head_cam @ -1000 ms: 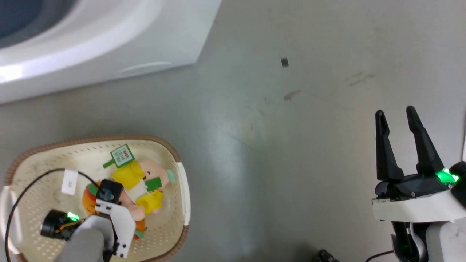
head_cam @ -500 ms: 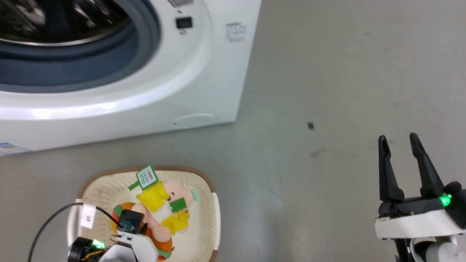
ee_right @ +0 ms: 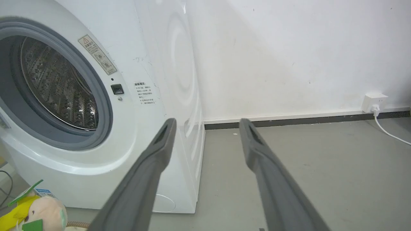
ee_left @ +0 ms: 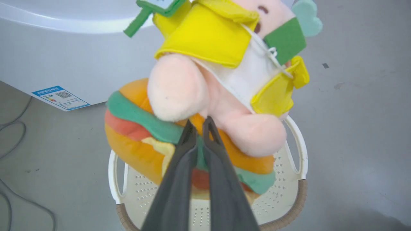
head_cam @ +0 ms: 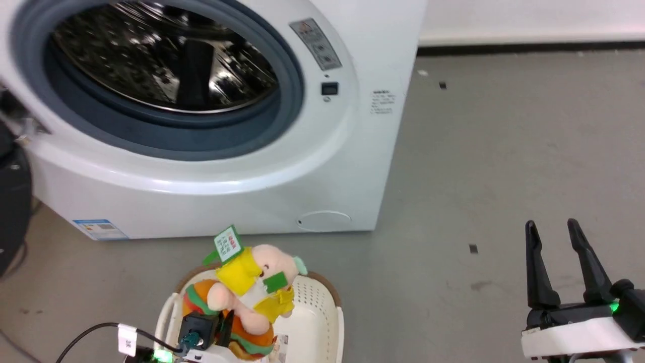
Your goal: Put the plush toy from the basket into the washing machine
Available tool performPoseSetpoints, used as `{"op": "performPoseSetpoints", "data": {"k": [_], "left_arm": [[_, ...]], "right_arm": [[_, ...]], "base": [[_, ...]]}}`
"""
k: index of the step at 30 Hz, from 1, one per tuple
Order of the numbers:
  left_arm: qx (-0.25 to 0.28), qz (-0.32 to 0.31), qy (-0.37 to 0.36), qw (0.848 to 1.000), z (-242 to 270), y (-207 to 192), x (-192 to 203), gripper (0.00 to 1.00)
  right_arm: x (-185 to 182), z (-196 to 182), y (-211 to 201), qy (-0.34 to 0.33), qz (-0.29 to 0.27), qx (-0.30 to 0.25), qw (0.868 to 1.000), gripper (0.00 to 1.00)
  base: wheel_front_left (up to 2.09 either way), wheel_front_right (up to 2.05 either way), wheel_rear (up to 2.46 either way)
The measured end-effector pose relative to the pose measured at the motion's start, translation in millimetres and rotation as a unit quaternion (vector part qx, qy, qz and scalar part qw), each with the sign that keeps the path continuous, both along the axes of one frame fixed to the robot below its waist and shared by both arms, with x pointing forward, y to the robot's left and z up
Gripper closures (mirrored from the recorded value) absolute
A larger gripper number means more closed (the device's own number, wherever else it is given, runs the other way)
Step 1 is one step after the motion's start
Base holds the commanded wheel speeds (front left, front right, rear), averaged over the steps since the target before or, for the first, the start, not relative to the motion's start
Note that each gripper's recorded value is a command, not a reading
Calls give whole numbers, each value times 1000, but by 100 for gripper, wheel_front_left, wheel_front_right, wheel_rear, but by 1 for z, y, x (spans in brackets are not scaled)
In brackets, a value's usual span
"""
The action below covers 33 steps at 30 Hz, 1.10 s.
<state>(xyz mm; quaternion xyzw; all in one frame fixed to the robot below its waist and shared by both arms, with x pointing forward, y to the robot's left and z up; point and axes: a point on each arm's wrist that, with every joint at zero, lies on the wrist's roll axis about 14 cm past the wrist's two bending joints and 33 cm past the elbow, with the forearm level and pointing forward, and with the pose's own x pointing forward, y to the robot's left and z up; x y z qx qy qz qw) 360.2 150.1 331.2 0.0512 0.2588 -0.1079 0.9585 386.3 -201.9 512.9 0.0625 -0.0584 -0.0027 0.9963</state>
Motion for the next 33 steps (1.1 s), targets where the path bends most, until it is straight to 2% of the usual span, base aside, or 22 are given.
{"op": "performPoseSetpoints", "data": {"k": [5,12,19,25,28,33], "left_arm": [[-12,6,-85,996,47,0,10,100],[-8,17,-180,983,103,14,27,100],[7,19,-241,970,143,31,59,100],[20,9,-276,961,177,39,110,100],[3,16,-269,963,179,40,136,100],[16,14,-256,966,171,48,184,100]], "right_arm": [[-3,11,10,-16,15,3,1000,0],[-6,15,18,-22,26,4,999,0],[-4,7,13,-11,19,2,1000,0],[9,0,9,-2,14,-7,1000,0],[17,-6,7,5,12,-14,1000,0],[31,-22,-1,22,1,-23,1000,0]], "base": [[0,0,0],[0,0,0],[0,0,0],[0,0,0],[0,0,0],[0,0,0]]}}
